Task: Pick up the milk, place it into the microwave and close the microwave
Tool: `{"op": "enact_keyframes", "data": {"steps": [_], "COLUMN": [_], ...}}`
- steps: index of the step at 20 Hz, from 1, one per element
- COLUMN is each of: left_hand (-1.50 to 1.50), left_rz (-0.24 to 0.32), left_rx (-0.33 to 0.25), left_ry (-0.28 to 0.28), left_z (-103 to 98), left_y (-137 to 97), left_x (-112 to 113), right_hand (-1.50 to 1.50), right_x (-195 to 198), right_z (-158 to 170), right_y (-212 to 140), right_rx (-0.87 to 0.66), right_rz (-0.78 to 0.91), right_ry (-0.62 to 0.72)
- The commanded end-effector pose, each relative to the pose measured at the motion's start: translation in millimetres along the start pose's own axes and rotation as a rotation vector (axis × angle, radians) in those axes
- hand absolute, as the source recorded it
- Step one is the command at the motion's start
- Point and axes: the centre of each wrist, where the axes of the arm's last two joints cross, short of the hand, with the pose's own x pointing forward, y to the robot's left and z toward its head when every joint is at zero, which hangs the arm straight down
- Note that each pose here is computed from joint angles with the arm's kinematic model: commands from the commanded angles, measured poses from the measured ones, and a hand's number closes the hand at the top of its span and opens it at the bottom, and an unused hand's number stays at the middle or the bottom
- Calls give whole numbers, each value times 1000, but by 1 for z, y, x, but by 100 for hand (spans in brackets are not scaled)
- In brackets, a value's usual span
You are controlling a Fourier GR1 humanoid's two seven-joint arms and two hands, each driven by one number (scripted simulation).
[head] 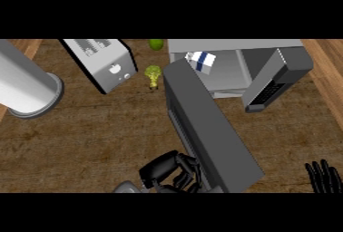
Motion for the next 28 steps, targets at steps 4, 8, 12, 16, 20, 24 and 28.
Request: {"op": "enact_keyframes", "data": {"steps": [4, 8, 12, 16, 20, 24, 28], "left_hand": [150, 150, 150, 150, 150, 150, 150], "left_rz": [-39, -64, -84, -92, -65, -90, -105], "left_rx": [-20, 50, 123, 220, 314, 381, 443], "left_ry": [39, -3, 1, -22, -30, -45, -59], "left_z": [-27, -40, -54, -65, -72, -88, -99], "left_y": [-51, -56, -43, -39, -29, -11, 3], "left_x": [7, 23, 27, 39, 42, 52, 58], "right_hand": [-150, -150, -150, -150, -150, -150, -150], "right_x": [38, 62, 73, 87, 100, 106, 115], "right_z": [-15, -35, -39, -53, -51, -51, -53], "right_y": [14, 19, 36, 43, 43, 48, 49], "right_rx": [178, 224, 278, 331, 355, 347, 355], "right_rz": [-112, -115, -134, -131, -135, -138, -133], "right_ry": [-68, -120, -105, -114, -98, -95, -94]}}
